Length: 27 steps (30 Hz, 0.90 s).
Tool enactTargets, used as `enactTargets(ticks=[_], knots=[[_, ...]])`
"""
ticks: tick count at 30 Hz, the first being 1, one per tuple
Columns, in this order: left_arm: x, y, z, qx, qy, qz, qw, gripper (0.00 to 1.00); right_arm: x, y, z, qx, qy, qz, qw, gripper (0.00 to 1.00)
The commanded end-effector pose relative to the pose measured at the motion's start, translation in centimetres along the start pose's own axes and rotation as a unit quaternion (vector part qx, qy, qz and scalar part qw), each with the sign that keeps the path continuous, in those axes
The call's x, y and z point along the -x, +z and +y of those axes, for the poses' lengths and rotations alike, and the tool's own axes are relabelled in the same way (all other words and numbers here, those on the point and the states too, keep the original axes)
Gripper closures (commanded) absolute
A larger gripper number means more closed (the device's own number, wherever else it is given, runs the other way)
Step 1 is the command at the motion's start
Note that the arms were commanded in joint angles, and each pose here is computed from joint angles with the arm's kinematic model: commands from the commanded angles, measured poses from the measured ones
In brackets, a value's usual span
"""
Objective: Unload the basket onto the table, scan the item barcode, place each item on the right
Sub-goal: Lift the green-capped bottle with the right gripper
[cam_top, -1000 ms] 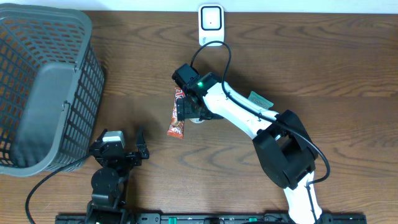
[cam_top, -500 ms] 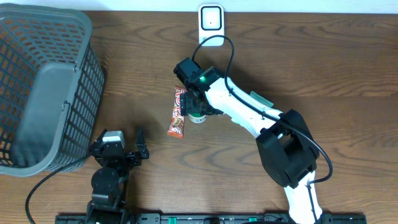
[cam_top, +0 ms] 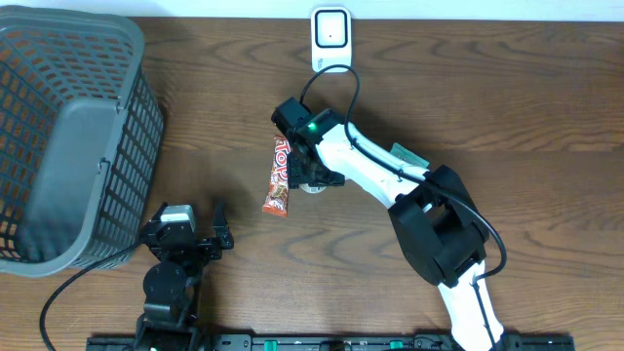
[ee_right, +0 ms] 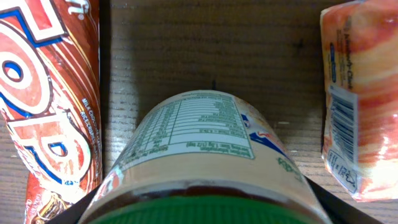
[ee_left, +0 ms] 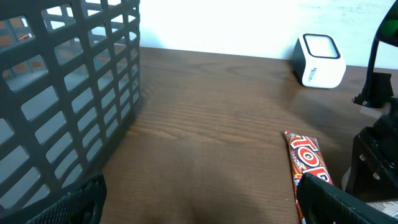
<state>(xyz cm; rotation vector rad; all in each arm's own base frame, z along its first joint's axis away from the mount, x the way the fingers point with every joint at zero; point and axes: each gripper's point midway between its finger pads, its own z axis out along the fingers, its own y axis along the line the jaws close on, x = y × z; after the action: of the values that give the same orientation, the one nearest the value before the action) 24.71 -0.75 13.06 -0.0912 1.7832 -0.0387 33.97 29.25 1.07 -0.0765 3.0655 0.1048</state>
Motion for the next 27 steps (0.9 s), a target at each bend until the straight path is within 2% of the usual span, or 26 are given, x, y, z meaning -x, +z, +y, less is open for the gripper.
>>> enactTargets(ticks=[1, 4, 11, 16, 20, 27], knots=[[-1.8, 0.2, 0.7, 0.015, 0.011, 0.024, 1.0, 0.02, -0.8, 2.6, -0.4, -0.021, 0.002, 0.024, 1.0, 0.38], [-1.8, 0.2, 0.7, 0.015, 0.011, 0.024, 1.0, 0.02, -1.0, 2.6, -0.4, -0.019, 0.002, 0.028, 0.999, 0.42], [-1.8, 0.2, 0.6, 0.015, 0.011, 0.023, 1.0, 0.02, -2.2, 1.4, -0.8, 0.0, 0.009, 0.072, 0.997, 0.44], [-0.6, -0.1, 0.5, 0.012, 0.006, -0.003, 1.0, 0.02, -1.8, -1.7, -0.6, 0.036, -0.001, 0.089, 0.995, 0.5], [0.9, -0.6, 0.4, 0.008, 0.0, -0.039, 0.999, 0.02, -1.6, -5.0, -1.0, 0.036, -0.009, 0.093, 0.995, 0.49], [0.9, -0.5, 0.4, 0.008, 0.0, -0.038, 0.999, 0.02, -1.7, -9.3, -1.4, 0.032, -0.002, 0.103, 0.994, 0.48]])
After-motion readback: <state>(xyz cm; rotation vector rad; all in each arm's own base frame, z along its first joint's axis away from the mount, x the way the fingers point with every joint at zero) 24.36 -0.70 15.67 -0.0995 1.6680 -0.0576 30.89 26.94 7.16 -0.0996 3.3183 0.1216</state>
